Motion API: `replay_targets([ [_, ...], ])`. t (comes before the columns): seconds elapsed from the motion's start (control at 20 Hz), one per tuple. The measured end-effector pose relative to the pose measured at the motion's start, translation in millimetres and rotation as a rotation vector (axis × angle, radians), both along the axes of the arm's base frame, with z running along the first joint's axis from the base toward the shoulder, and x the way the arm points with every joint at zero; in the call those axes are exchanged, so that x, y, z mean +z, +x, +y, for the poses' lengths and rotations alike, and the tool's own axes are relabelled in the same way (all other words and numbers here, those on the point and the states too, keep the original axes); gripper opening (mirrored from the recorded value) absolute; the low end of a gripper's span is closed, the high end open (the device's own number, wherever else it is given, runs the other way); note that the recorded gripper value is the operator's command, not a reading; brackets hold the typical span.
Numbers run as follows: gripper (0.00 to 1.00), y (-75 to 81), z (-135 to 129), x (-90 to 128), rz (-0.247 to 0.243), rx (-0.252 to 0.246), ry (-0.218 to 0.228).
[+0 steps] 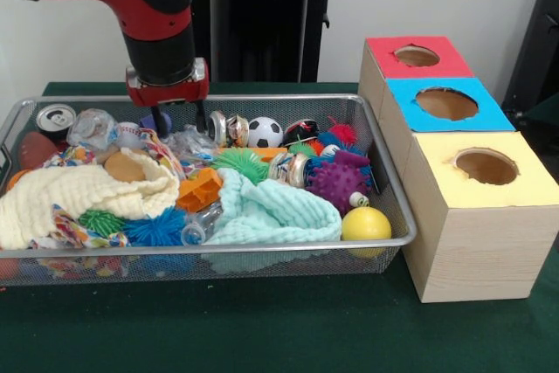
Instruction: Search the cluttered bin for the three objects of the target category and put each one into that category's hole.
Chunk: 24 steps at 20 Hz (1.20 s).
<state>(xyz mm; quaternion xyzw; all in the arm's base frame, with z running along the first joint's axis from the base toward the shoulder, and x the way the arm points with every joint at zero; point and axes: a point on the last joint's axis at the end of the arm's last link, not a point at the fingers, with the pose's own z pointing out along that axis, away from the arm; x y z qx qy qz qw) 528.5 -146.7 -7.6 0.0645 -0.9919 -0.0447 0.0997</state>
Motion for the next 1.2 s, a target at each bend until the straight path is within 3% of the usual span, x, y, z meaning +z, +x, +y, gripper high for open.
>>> replay_targets([
  [0.15, 1.0, -3.5, 2, -3, 0.006, -0.038, -0.001],
  [0.4, 1.0, -22.8, 10, 0, 0.073, -0.123, -0.017],
  [0.6, 1.0, -42.8, 17, 8, 0.137, -0.248, -0.038],
  [0.95, 1.0, -44.7, 16, 10, 0.12, -0.384, -0.055],
  [1.2, 1.0, -45.6, 14, 8, 0.111, -0.456, -0.058],
])
